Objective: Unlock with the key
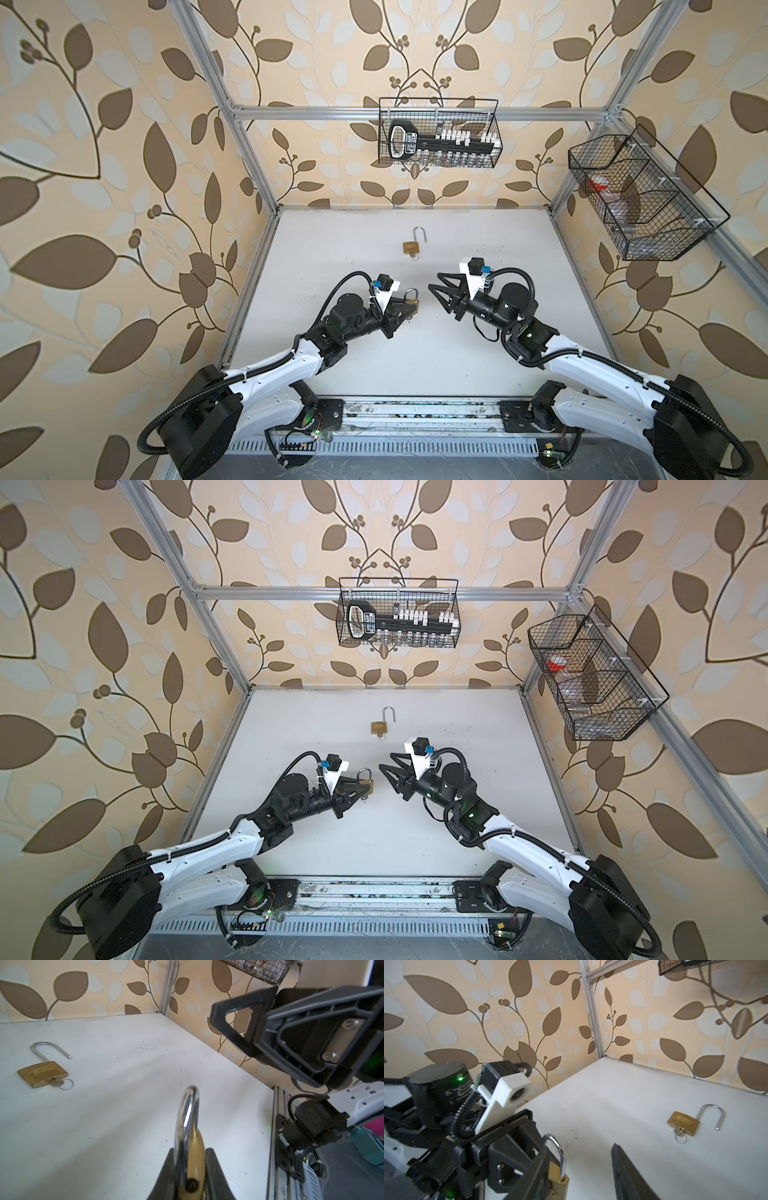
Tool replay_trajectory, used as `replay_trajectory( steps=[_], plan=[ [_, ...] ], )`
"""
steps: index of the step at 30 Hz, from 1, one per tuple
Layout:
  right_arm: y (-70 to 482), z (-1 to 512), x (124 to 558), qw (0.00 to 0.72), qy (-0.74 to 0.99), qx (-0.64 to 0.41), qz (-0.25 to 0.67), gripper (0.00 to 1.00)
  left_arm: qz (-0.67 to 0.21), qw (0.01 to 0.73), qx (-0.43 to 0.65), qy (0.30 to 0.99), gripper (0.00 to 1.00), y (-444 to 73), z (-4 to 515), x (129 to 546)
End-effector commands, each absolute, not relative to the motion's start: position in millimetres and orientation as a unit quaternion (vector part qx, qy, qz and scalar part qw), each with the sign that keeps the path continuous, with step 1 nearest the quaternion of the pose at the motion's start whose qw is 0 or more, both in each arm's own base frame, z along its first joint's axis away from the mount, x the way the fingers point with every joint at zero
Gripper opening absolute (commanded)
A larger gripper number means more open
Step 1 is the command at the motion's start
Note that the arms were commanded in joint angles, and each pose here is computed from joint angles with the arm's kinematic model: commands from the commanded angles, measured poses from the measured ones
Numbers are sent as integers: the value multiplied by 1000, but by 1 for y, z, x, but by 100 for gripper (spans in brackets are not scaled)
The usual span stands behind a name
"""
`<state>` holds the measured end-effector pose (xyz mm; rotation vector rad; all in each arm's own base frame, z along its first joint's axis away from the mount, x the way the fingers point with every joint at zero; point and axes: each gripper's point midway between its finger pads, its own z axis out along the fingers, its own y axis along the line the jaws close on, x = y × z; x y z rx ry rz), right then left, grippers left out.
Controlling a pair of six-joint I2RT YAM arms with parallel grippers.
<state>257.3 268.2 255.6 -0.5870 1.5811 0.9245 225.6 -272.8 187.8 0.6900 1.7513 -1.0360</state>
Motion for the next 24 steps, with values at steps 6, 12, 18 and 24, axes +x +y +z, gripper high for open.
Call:
replay_trajectory(
  steps=[6,12,18,24],
  plan=[
    [295,252,245,541,666,-290,424,52,-468,521,338,629,0,-293,242,209],
    [304,240,248,520,675,-296,431,52,-477,526,336,618,0,-292,249,204],
    [310,239,245,511,672,-303,441,46,-482,523,336,617,0,-295,248,203],
    [311,242,242,509,666,-304,452,31,-484,523,335,616,0,-295,249,203]
  ],
)
